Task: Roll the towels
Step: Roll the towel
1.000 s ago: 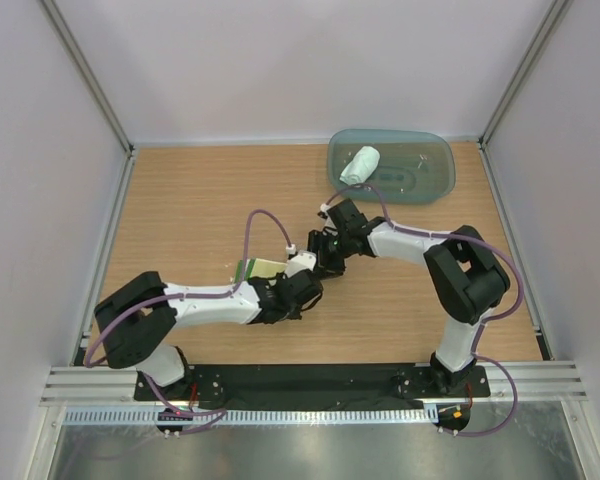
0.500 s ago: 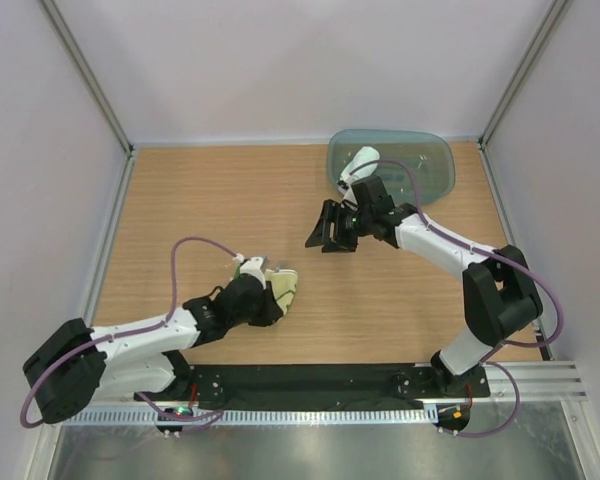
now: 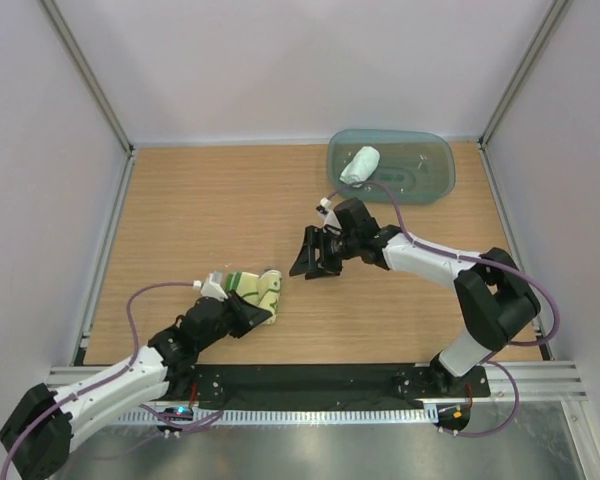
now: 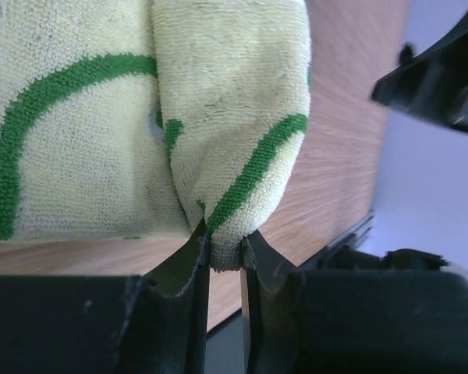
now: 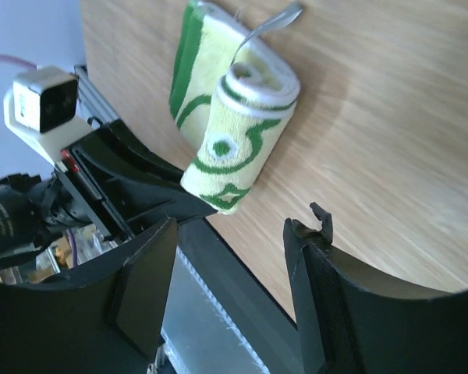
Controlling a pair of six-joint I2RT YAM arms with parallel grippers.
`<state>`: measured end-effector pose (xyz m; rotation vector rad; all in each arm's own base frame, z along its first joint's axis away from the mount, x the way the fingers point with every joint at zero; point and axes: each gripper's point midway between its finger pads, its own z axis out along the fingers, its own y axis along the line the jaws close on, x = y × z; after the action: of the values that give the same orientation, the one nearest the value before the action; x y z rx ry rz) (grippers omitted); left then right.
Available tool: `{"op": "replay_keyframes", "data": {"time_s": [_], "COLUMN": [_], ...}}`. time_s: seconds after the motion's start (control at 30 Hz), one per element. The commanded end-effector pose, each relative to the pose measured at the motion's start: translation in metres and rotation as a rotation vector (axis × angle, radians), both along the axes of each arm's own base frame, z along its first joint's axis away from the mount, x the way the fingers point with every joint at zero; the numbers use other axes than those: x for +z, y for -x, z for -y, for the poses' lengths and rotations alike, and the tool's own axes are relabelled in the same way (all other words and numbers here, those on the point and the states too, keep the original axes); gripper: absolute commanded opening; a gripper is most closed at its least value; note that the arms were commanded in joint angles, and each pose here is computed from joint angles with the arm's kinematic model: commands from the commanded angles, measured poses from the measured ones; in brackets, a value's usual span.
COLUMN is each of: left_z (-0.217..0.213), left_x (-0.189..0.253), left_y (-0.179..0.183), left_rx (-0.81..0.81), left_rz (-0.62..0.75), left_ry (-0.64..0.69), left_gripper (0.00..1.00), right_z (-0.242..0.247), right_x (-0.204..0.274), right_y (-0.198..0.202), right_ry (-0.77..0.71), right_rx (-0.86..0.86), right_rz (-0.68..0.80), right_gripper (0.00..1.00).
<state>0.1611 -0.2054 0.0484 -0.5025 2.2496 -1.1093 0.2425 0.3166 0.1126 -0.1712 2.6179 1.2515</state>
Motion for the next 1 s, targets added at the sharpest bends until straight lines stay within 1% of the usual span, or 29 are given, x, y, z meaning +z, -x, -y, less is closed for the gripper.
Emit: {"op": "replay_keyframes", "data": {"time_s": [0.0, 0.07, 0.1, 0.13, 0.17, 0.2, 0.23, 0.27, 0.3, 0.37, 0.47, 0.53, 0.6, 0.63, 0.67, 0.7, 0.73, 0.77, 0.8, 0.87, 0.97], "left_z": [-0.010, -0.022, -0.032, -0.036, -0.038, -0.046, -0.048, -0.048, -0.054, -0.059, -0.064, -0.068, -0.066, -0.074, -0.069, -0.066, -0.071, -0.069, -0.065, -0.065, -0.061], "left_x": [0.002, -0.003, -0.017, -0.021, -0.015, -0.034, -0.038, -0.036, -0.046, -0.051, -0.058, -0.064, -0.057, -0.069, -0.060, -0.059, -0.071, -0.070, -0.066, -0.070, -0.065], "left_y": [-0.005, -0.003, 0.004, 0.006, 0.004, 0.012, 0.014, 0.014, 0.020, 0.024, 0.033, 0.040, 0.039, 0.047, 0.043, 0.042, 0.049, 0.050, 0.044, 0.045, 0.040], "left_rx": [0.135, 0.188, 0.211, 0.234, 0.266, 0.282, 0.295, 0.303, 0.322, 0.336, 0.325, 0.301, 0.280, 0.256, 0.239, 0.221, 0.212, 0.189, 0.186, 0.176, 0.177], "left_rz": [-0.047, -0.077, -0.126, -0.143, -0.146, -0.192, -0.213, -0.213, -0.251, -0.277, -0.316, -0.339, -0.340, -0.385, -0.382, -0.392, -0.454, -0.468, -0.471, -0.493, -0.457], "left_ry": [0.102, 0.088, 0.044, 0.037, 0.078, 0.040, 0.042, 0.064, 0.042, 0.021, -0.026, -0.091, -0.131, -0.230, -0.245, -0.267, -0.353, -0.380, -0.389, -0.424, -0.394], "left_gripper": [0.00, 0.00, 0.00, 0.00, 0.00, 0.00, 0.00, 0.00, 0.00, 0.00, 0.00, 0.00, 0.00, 0.00, 0.00, 0.00, 0.00, 0.00, 0.00, 0.00, 0.00], "right_z": [-0.027, -0.039, -0.042, -0.046, -0.053, -0.057, -0.059, -0.066, -0.070, -0.077, -0.084, -0.086, -0.082, -0.080, -0.075, -0.071, -0.065, -0.059, -0.056, -0.053, -0.056], "right_x": [0.002, -0.002, -0.010, -0.013, -0.015, -0.017, -0.025, -0.026, -0.027, -0.030, -0.029, -0.024, -0.018, -0.015, -0.017, -0.008, -0.010, -0.013, -0.004, -0.004, -0.006], "right_y": [0.011, 0.018, 0.018, 0.020, 0.022, 0.022, 0.022, 0.023, 0.023, 0.020, 0.017, 0.017, 0.015, 0.014, 0.015, 0.010, 0.009, 0.008, 0.006, 0.007, 0.015], "right_ry": [-0.082, -0.110, -0.111, -0.121, -0.142, -0.151, -0.145, -0.170, -0.184, -0.226, -0.272, -0.299, -0.303, -0.304, -0.293, -0.293, -0.274, -0.257, -0.265, -0.237, -0.237], "right_rx": [0.056, 0.058, 0.053, 0.053, 0.051, 0.049, 0.037, 0.042, 0.026, 0.009, -0.018, -0.026, -0.049, -0.060, -0.074, -0.104, -0.125, -0.143, -0.156, -0.140, -0.110], "right_rz": [0.014, 0.008, -0.006, -0.011, -0.017, -0.018, -0.032, -0.016, -0.036, -0.029, -0.039, -0.027, -0.003, 0.011, 0.014, 0.044, 0.043, 0.043, 0.066, 0.074, 0.050], "right_gripper": [0.64, 0.64, 0.63, 0.64, 0.64, 0.64, 0.64, 0.64, 0.64, 0.65, 0.67, 0.67, 0.67, 0.67, 0.68, 0.68, 0.68, 0.68, 0.69, 0.70, 0.70]}}
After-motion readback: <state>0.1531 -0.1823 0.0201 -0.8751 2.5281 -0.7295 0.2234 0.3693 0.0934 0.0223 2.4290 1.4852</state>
